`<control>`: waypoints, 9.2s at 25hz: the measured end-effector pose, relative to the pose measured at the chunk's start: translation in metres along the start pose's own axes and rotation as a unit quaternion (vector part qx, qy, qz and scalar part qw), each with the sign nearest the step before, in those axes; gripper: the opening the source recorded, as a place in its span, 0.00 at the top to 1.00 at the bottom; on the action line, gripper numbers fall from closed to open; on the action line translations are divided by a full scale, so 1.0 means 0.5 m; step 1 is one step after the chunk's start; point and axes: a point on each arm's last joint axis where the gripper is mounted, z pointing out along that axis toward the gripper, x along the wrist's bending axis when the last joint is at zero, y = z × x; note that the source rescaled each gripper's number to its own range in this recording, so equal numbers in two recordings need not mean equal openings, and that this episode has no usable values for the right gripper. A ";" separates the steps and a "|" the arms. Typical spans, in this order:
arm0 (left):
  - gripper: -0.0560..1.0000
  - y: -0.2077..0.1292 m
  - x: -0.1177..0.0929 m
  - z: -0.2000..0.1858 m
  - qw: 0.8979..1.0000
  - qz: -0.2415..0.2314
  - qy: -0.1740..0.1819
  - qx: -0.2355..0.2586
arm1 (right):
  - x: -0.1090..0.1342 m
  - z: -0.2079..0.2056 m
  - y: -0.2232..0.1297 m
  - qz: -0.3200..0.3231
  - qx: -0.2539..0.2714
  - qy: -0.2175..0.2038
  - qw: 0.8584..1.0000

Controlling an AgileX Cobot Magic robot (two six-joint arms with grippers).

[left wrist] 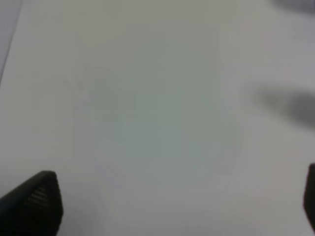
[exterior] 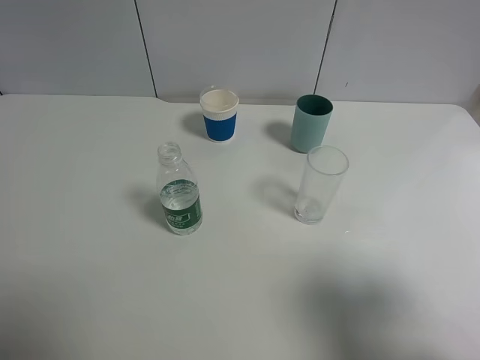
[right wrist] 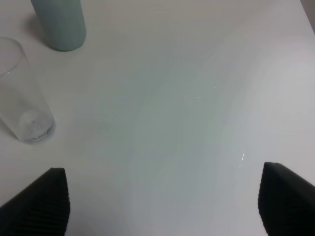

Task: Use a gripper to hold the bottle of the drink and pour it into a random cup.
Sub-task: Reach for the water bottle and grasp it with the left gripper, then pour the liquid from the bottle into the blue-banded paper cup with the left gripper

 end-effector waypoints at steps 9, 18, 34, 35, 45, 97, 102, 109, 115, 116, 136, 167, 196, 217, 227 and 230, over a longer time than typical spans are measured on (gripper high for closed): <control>0.00 0.045 -0.028 0.098 0.986 0.110 -0.068 0.104 | 0.000 0.000 0.000 0.000 0.000 0.000 1.000; 0.00 0.047 -0.098 0.164 0.946 0.204 -0.179 0.176 | 0.000 0.000 0.000 0.000 0.000 0.000 1.000; 0.00 -0.051 -0.168 0.266 0.934 0.230 -0.221 0.159 | 0.000 0.000 0.000 0.000 0.000 0.000 1.000; 0.00 -0.051 -0.170 0.271 0.936 0.228 -0.220 0.153 | 0.000 0.000 0.000 0.000 0.000 0.000 1.000; 0.00 -0.087 -0.193 0.331 0.944 0.186 -0.213 0.170 | 0.000 0.000 0.000 0.000 0.000 0.000 1.000; 0.00 -0.162 -0.293 0.478 0.939 0.040 -0.329 -0.094 | 0.000 0.000 0.000 0.000 0.000 0.000 1.000; 0.00 -0.161 -0.293 0.479 0.939 0.040 -0.328 -0.094 | 0.000 0.000 0.000 0.000 0.000 0.000 1.000; 0.00 -0.162 -0.293 0.478 0.939 0.040 -0.329 -0.094 | 0.000 0.000 0.000 0.000 0.000 0.000 1.000; 0.00 -0.161 -0.293 0.479 0.940 0.039 -0.327 -0.094 | 0.000 0.000 0.000 0.000 0.000 0.000 1.000; 0.00 -0.161 -0.293 0.479 0.939 0.041 -0.327 -0.094 | 0.000 0.000 0.000 0.000 0.000 0.000 1.000; 0.00 -0.136 -0.309 0.492 0.931 0.046 -0.341 -0.122 | 0.000 0.000 0.000 0.000 0.000 0.000 1.000; 0.95 -0.145 -0.326 0.510 0.920 0.103 -0.355 -0.129 | 0.000 0.000 0.000 0.000 0.000 0.000 1.000; 0.95 -0.072 -0.296 0.482 0.936 0.013 -0.301 -0.184 | 0.000 0.000 0.000 0.000 0.000 0.000 1.000; 0.95 0.174 -0.206 0.558 0.978 -0.029 -0.160 -0.130 | 0.000 0.000 0.000 0.000 0.000 0.000 1.000; 0.95 0.252 -0.188 0.571 0.975 -0.006 -0.143 -0.168 | 0.000 0.000 0.000 0.000 0.000 0.000 1.000; 0.95 0.249 -0.198 0.594 0.979 0.007 -0.154 -0.135 | 0.000 0.000 0.000 0.000 0.000 0.000 1.000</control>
